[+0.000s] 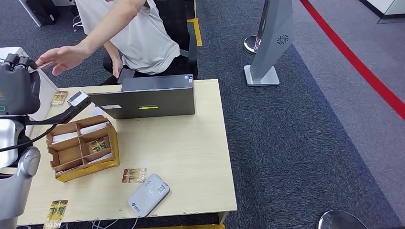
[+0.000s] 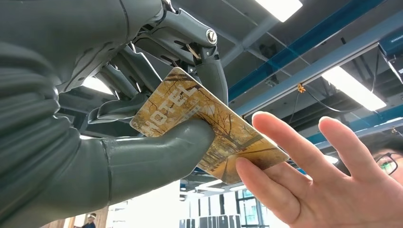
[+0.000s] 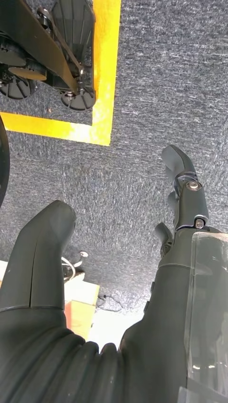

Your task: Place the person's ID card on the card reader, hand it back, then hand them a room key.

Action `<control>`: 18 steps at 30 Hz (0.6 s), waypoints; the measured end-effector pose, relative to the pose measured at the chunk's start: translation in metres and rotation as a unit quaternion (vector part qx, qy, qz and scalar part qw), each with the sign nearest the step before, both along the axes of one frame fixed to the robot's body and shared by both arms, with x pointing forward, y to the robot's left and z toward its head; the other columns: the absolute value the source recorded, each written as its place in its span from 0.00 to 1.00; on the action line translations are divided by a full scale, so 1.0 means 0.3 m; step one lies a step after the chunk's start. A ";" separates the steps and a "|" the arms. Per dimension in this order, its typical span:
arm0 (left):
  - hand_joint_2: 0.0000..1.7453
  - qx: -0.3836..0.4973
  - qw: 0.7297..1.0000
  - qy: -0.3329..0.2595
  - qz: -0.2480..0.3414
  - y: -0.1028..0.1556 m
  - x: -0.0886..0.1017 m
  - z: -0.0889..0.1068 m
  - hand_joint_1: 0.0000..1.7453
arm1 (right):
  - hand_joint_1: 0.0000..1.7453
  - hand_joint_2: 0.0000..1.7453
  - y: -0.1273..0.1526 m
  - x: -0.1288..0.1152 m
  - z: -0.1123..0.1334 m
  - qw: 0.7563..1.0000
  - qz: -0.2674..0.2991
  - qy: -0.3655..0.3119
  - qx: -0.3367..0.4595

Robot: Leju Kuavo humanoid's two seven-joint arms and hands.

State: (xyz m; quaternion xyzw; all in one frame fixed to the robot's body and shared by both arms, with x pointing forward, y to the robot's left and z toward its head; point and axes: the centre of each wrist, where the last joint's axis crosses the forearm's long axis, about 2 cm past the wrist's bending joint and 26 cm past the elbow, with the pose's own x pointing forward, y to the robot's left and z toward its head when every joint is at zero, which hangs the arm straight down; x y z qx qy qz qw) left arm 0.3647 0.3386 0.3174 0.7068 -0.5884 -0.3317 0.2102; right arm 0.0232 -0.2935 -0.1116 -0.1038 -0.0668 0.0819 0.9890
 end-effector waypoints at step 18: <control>1.00 0.002 0.998 0.022 0.050 0.125 0.000 -0.067 0.50 | 0.00 1.00 0.000 -0.008 -0.001 1.000 -0.003 0.002 -0.002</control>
